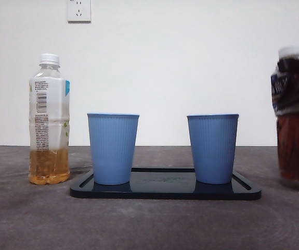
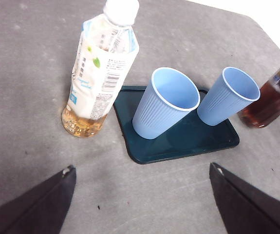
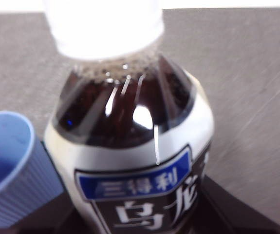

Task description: Pour the drink into the cup

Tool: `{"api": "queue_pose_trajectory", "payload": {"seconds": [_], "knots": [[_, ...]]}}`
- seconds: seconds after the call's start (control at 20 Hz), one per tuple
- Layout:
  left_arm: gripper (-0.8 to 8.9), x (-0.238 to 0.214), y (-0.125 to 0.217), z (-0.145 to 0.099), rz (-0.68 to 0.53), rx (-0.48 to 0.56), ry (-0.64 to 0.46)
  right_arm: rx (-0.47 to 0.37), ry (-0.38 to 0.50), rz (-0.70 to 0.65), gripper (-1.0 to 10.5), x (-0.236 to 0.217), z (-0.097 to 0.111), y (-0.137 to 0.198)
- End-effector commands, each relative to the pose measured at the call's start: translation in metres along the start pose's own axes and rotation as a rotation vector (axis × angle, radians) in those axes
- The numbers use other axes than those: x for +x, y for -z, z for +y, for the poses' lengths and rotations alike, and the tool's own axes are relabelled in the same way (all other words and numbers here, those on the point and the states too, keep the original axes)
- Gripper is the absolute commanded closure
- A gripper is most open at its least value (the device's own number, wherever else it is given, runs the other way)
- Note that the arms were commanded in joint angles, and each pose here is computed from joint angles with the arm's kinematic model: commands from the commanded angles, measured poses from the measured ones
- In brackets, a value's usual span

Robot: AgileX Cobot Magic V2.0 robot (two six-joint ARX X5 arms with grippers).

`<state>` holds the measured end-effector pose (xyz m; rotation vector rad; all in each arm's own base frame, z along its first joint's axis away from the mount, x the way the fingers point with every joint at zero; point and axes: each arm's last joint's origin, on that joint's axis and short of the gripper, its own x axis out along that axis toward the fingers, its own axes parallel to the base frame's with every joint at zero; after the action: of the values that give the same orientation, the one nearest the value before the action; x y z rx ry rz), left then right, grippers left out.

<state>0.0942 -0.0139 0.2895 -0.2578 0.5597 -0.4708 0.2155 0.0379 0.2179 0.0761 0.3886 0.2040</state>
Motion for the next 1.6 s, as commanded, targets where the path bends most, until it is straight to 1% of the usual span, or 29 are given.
{"api": "queue_pose_trajectory", "payload": {"seconds": [0.05, 0.15, 0.25, 0.4, 0.5, 0.65, 0.9, 1.4, 1.6], "knots": [[3.76, -0.003, -0.006, -0.002, -0.027, 0.028, 0.002, -0.170, 0.034, -0.052, 7.9, -0.012, 0.005, -0.046], [3.76, -0.003, -0.006, -0.002, -0.029, 0.029, 0.002, -0.274, 0.061, 0.010, 7.9, -0.018, 0.007, -0.066], [3.76, -0.003, -0.006, -0.002, -0.029, 0.029, 0.002, -0.384, 0.100, 0.041, 8.0, -0.024, 0.010, -0.081], [3.76, -0.003, -0.006, -0.002, -0.029, 0.033, 0.001, -0.566, 0.157, 0.080, 8.0, -0.031, 0.018, -0.097], [3.76, -0.003, -0.006, -0.002, -0.029, 0.033, -0.002, -0.686, 0.197, 0.126, 8.0, -0.031, 0.026, -0.100], [3.76, -0.003, -0.006, -0.002, -0.029, 0.033, -0.002, -0.834, 0.257, 0.178, 8.0, -0.027, 0.037, -0.100], [3.76, -0.003, -0.006, -0.003, -0.027, 0.033, 0.000, -1.098, 0.315, 0.279, 8.1, -0.014, 0.056, -0.090], [3.76, -0.002, -0.006, -0.005, -0.020, 0.044, 0.019, -1.345, 0.357, 0.343, 8.1, 0.007, 0.081, -0.078], [3.76, -0.002, -0.005, -0.005, -0.017, 0.046, 0.024, -1.413, 0.381, 0.370, 8.1, 0.016, 0.088, -0.074]]}}
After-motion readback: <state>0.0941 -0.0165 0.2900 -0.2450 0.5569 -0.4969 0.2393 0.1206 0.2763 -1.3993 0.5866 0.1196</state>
